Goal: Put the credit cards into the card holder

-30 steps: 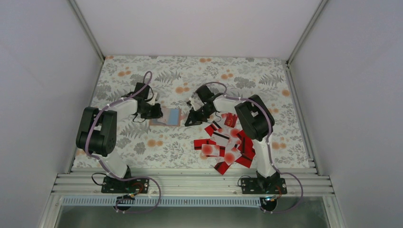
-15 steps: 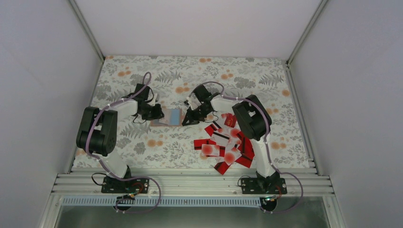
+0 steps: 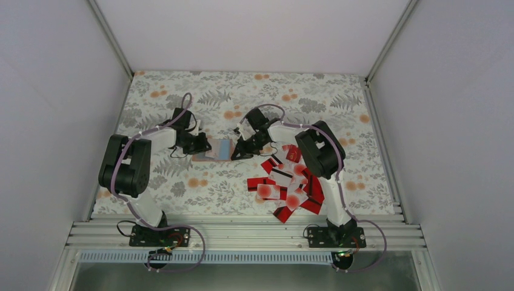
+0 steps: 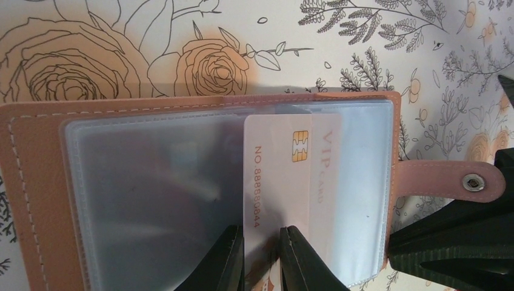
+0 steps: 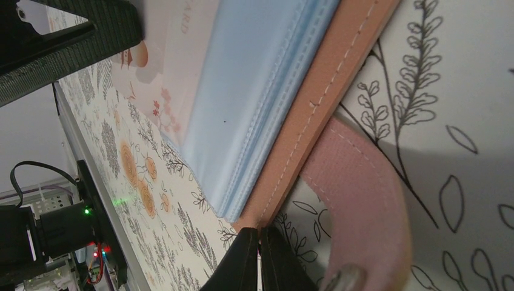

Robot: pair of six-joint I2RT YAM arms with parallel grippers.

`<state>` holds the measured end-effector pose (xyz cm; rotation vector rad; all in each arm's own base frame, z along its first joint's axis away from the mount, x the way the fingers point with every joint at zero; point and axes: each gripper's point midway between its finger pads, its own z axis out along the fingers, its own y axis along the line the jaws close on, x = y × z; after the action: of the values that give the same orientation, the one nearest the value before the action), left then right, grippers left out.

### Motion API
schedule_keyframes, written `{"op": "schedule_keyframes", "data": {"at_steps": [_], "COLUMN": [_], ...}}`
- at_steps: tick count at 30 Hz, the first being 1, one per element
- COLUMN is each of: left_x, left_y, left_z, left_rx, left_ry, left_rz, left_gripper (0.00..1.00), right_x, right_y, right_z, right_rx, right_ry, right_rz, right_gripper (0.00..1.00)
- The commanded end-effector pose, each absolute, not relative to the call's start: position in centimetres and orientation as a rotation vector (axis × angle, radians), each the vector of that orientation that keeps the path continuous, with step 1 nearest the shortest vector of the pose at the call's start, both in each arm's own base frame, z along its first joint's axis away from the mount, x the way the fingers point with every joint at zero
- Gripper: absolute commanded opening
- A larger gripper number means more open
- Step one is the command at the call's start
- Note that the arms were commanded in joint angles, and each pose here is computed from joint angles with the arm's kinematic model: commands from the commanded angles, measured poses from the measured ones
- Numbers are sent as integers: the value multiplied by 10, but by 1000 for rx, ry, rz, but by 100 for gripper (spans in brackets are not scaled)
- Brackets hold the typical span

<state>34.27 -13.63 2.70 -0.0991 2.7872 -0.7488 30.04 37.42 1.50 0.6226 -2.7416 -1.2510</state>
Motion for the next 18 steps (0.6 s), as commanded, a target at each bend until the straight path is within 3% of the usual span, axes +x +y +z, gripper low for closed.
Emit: {"op": "schedule_keyframes", "data": {"at_steps": [1, 18], "left_x": [340, 337], "left_y": [-138, -166], "left_z": [21, 25], "left_rx": [-168, -167], "left_ry": [2801, 2813], "left_rz": [-783, -820], "left_gripper": [16, 16], "right_x": [290, 290], "right_y": [366, 369], "right_z": [-28, -28], "right_rx": [587, 588], "right_ry": [-2777, -2776], "right_rz": [-1072, -1081], "right_gripper": [4, 4]}}
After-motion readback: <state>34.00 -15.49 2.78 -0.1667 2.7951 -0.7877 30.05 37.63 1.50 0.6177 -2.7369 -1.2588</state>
